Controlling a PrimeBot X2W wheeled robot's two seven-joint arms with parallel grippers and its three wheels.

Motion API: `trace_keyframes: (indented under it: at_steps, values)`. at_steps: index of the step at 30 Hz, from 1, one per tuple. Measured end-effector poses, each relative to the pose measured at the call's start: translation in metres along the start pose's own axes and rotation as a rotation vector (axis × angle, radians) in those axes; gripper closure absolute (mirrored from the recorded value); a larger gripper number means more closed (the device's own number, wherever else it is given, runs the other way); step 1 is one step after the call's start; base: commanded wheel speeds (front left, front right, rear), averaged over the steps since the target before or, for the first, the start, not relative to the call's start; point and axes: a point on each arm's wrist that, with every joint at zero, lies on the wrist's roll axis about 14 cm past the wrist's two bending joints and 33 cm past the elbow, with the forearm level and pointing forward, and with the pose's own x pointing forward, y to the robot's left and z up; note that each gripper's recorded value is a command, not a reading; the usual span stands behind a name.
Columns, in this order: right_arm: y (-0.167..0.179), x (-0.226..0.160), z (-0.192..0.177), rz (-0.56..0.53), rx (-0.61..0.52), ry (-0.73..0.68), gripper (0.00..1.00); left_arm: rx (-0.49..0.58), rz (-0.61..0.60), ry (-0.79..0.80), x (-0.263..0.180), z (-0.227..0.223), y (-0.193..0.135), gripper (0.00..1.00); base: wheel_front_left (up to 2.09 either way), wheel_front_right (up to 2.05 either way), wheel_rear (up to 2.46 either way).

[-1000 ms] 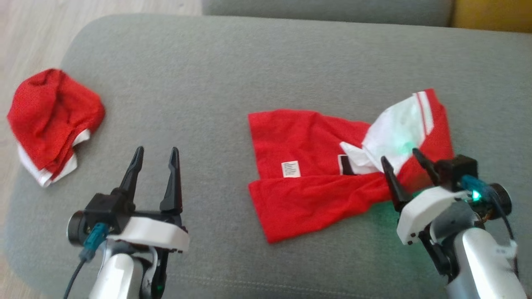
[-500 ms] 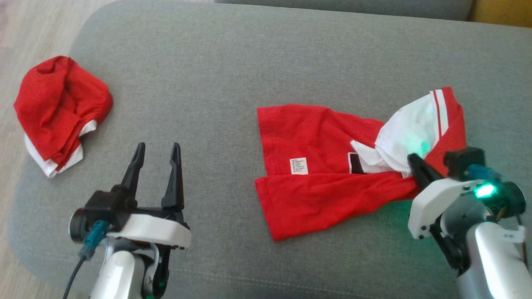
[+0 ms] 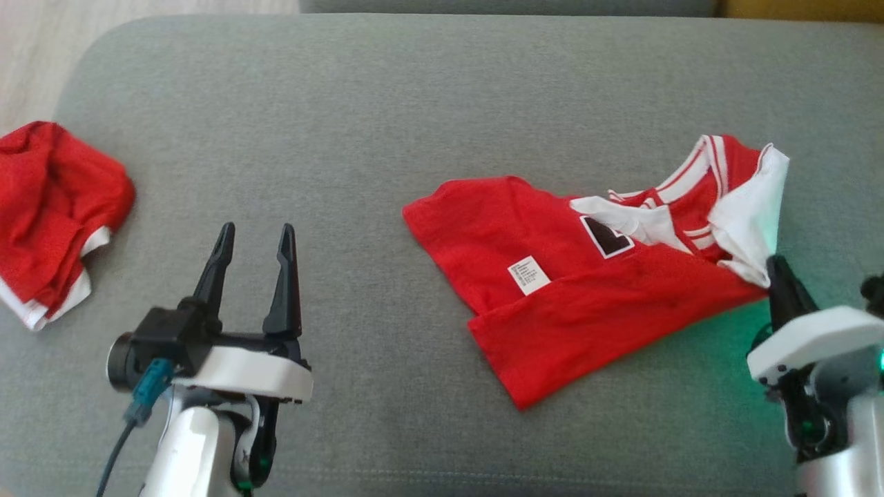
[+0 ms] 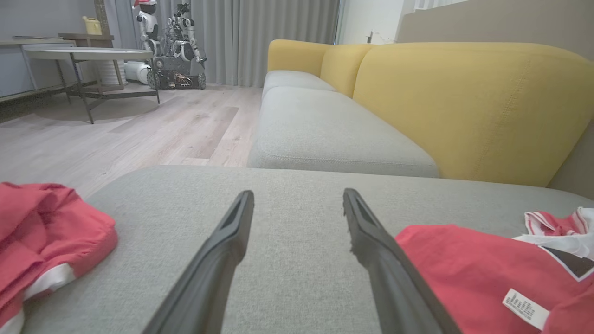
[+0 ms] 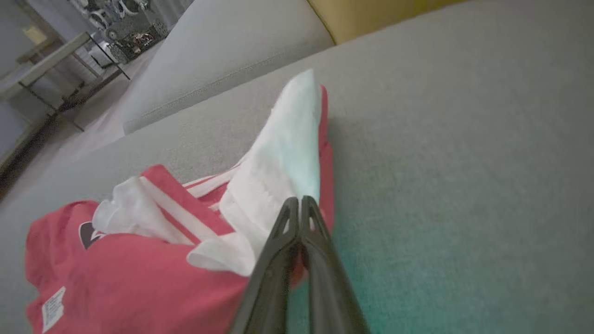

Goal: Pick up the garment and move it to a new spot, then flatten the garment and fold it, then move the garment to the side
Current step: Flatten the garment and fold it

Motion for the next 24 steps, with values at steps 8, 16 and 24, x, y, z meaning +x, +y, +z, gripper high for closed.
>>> trace_keyframes:
  at_steps: [8, 16, 24]
  values:
    - [-0.023, -0.006, -0.024, -0.056, 0.127, -0.007, 0.0, -0.008, -0.043, 0.018, 0.009, -0.009, -0.013, 0.0, 0.0, 0.0, 0.0]
    - [-0.021, -0.016, 0.0, -0.05, 0.061, -0.15, 0.0, -0.011, -0.057, 0.018, 0.012, -0.009, -0.017, 0.0, 0.0, 0.0, 0.0]
    - [0.013, -0.03, 0.052, 0.019, -0.181, -0.322, 0.0, -0.009, -0.054, 0.008, 0.008, -0.005, -0.017, 0.0, 0.0, 0.0, 0.0]
